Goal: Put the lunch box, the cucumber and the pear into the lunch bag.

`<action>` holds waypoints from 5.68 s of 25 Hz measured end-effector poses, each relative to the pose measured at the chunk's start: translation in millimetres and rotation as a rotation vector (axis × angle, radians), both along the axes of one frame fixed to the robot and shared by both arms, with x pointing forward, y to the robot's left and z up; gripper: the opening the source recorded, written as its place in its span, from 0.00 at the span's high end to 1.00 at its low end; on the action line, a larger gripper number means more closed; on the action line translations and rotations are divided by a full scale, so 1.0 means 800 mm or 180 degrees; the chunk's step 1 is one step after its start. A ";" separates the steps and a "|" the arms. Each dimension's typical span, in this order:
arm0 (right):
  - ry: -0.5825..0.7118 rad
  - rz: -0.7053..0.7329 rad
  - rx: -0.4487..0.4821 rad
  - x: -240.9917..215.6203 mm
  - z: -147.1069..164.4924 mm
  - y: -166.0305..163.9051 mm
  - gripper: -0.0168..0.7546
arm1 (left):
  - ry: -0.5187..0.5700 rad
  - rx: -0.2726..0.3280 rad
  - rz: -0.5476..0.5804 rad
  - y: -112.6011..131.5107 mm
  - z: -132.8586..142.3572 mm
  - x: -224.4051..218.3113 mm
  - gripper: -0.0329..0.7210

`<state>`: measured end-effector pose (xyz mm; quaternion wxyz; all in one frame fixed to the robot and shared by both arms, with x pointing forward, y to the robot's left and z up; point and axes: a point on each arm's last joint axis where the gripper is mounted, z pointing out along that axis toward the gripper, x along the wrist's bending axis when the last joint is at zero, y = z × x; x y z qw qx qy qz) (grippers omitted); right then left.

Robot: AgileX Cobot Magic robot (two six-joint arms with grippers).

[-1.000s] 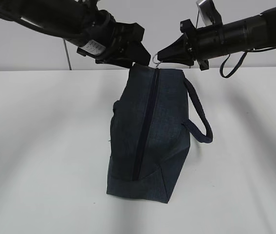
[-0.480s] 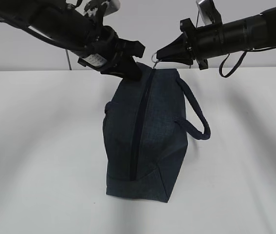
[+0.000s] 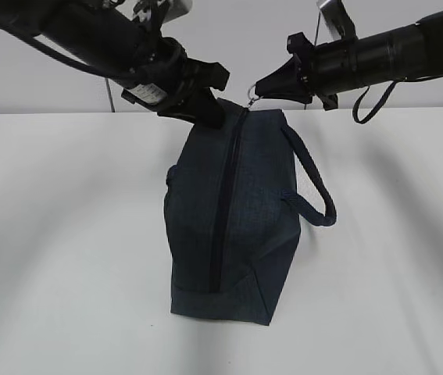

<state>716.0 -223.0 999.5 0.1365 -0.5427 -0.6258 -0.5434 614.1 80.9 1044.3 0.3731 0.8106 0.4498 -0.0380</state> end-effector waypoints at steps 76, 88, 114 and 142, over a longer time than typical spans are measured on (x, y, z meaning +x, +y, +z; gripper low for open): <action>0.0281 -0.0684 -0.2725 -0.099 0.183 -0.075 0.47 | 0.0240 0.1138 0.0867 0.176 0.072 -0.018 0.39; -0.0298 -0.1089 -0.2576 -0.201 0.291 -0.077 0.52 | -0.0328 0.1335 0.1369 0.208 0.168 -0.094 0.39; -0.0996 -0.1373 -0.2402 -0.528 0.270 -0.076 0.52 | -0.1332 0.0231 0.1509 0.246 0.141 -0.432 0.39; -0.1019 -0.1763 -0.2886 -0.631 0.071 -0.098 0.44 | -0.1677 0.0561 0.1711 0.272 0.017 -0.494 0.39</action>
